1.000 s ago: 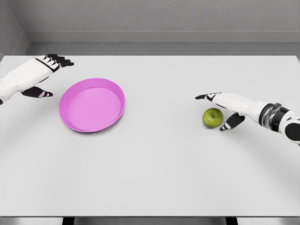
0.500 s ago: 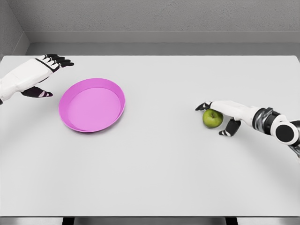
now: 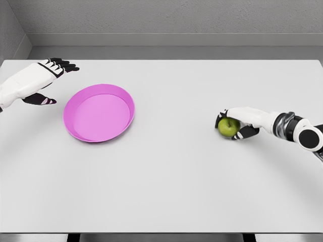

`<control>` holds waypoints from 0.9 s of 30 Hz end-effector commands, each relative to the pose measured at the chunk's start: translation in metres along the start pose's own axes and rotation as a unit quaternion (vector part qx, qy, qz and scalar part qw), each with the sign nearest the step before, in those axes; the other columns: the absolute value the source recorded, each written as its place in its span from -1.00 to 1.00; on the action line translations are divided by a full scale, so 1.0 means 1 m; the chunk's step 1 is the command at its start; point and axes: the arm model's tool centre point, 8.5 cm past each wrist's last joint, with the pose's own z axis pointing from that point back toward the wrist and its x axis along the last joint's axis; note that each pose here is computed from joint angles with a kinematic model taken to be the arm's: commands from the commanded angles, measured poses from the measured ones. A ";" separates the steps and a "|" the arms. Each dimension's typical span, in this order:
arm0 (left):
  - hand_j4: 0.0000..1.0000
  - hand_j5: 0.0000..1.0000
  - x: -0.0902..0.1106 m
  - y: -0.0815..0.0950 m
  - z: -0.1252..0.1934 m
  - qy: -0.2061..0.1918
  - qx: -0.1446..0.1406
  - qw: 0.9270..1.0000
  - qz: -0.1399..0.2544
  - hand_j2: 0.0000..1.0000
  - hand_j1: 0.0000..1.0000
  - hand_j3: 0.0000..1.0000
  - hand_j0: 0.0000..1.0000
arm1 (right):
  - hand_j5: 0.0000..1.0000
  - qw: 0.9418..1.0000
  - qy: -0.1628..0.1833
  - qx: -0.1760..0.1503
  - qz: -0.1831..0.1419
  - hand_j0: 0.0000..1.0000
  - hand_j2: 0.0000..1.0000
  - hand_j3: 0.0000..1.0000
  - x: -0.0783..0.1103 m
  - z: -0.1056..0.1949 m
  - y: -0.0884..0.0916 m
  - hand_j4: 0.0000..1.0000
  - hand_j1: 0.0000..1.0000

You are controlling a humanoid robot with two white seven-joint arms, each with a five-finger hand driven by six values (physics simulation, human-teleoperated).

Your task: Put the apple on the plate with both arms

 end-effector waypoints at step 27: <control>1.00 1.00 0.002 0.004 -0.001 -0.004 0.006 1.000 0.001 1.00 1.00 1.00 1.00 | -0.31 0.990 -0.140 -0.016 0.009 -0.31 -0.31 -0.31 0.109 -0.043 -0.024 -0.31 -0.31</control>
